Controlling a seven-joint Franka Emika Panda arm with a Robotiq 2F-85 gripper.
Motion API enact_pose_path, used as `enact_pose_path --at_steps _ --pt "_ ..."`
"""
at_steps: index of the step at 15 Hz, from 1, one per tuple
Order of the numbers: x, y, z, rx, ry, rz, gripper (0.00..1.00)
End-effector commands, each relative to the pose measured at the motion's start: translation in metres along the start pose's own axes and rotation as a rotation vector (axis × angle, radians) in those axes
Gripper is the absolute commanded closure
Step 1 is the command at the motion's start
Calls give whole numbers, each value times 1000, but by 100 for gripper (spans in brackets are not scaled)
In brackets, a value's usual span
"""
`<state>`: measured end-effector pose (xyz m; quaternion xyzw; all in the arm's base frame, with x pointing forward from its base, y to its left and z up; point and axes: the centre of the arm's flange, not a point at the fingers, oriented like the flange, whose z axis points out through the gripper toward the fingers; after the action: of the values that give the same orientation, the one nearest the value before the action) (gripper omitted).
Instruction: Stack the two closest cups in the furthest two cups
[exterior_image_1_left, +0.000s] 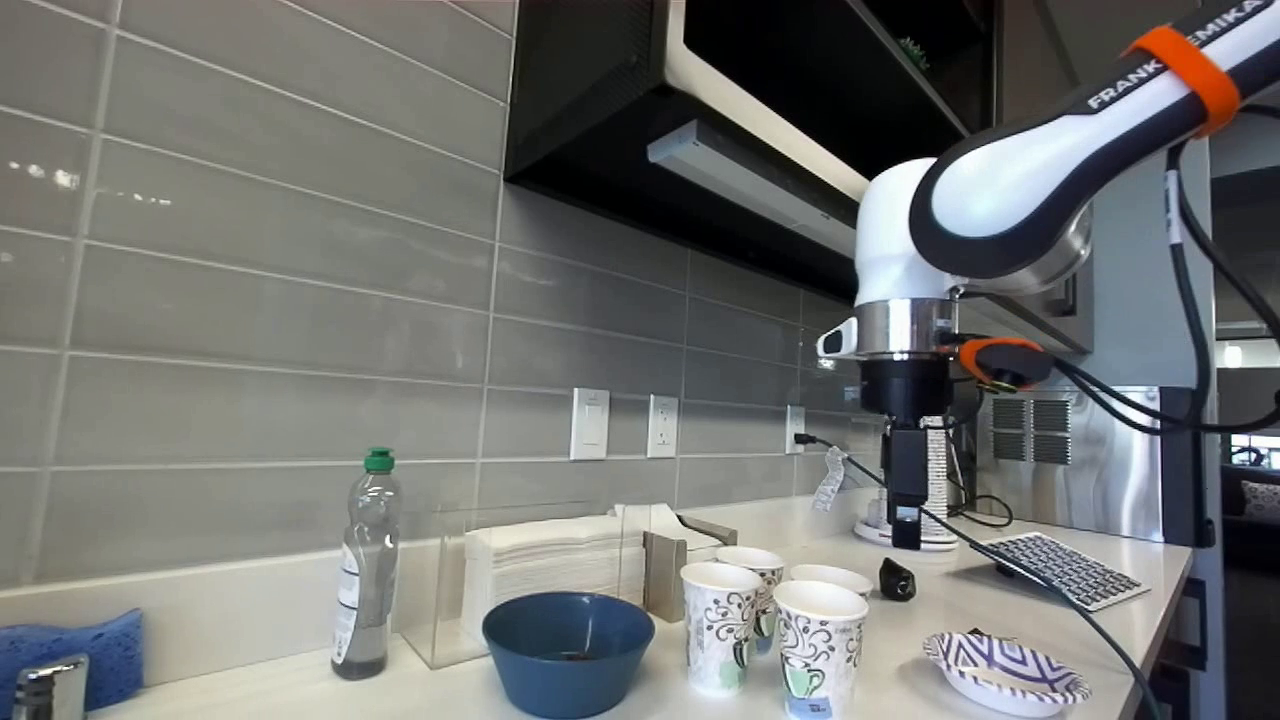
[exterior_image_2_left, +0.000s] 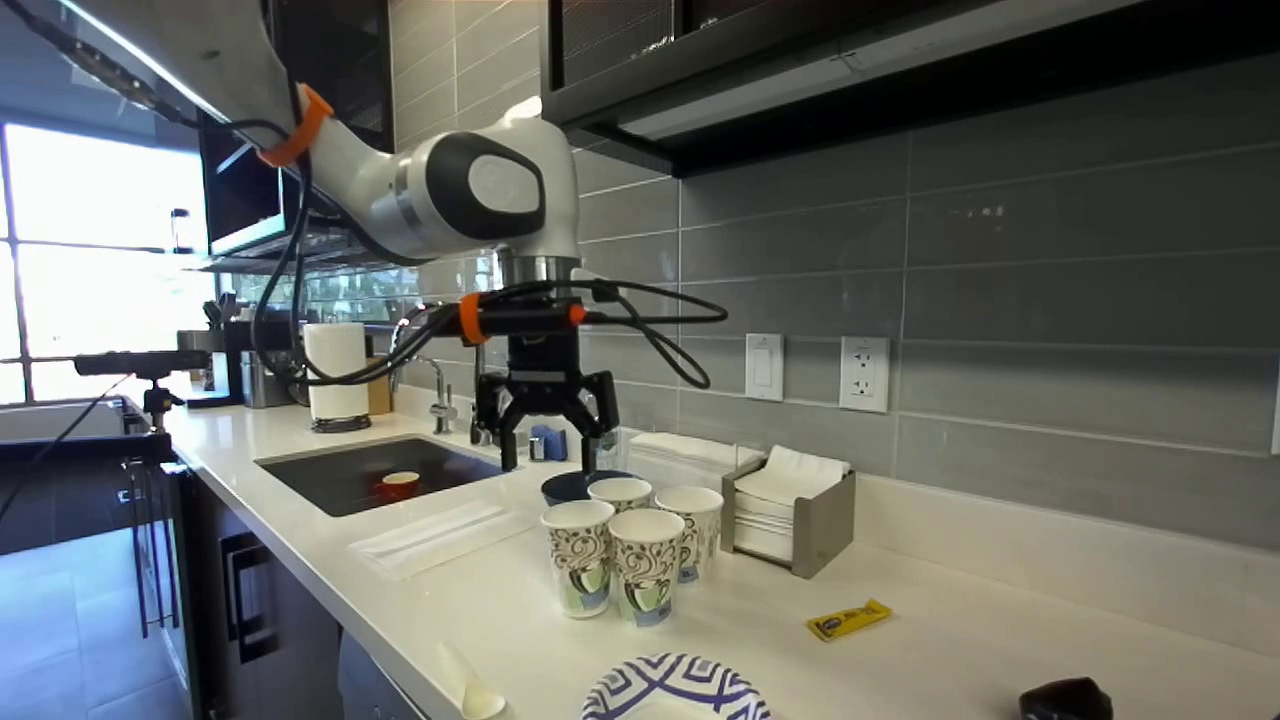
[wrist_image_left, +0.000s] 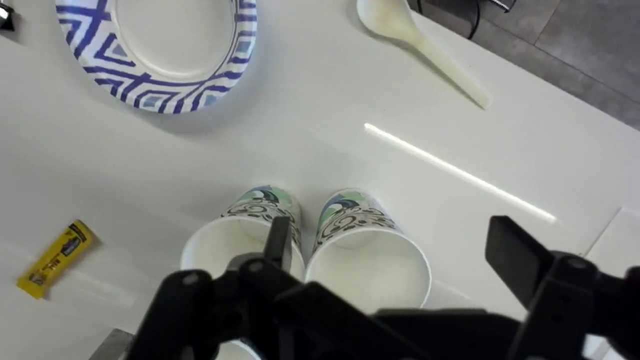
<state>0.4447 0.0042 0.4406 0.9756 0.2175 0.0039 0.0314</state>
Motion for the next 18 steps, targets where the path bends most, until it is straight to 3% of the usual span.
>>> enact_pose_path --at_steps 1,2,3,9,11,18 --pt "40 14 16 -7 -23 -45 0" --pt "46 16 21 -3 -23 -46 0" --pt "23 6 16 4 -18 -21 0" --pt "38 12 25 6 -28 -29 0" --pt "40 14 31 39 -2 19 0" --pt "52 15 42 -21 81 43 0"
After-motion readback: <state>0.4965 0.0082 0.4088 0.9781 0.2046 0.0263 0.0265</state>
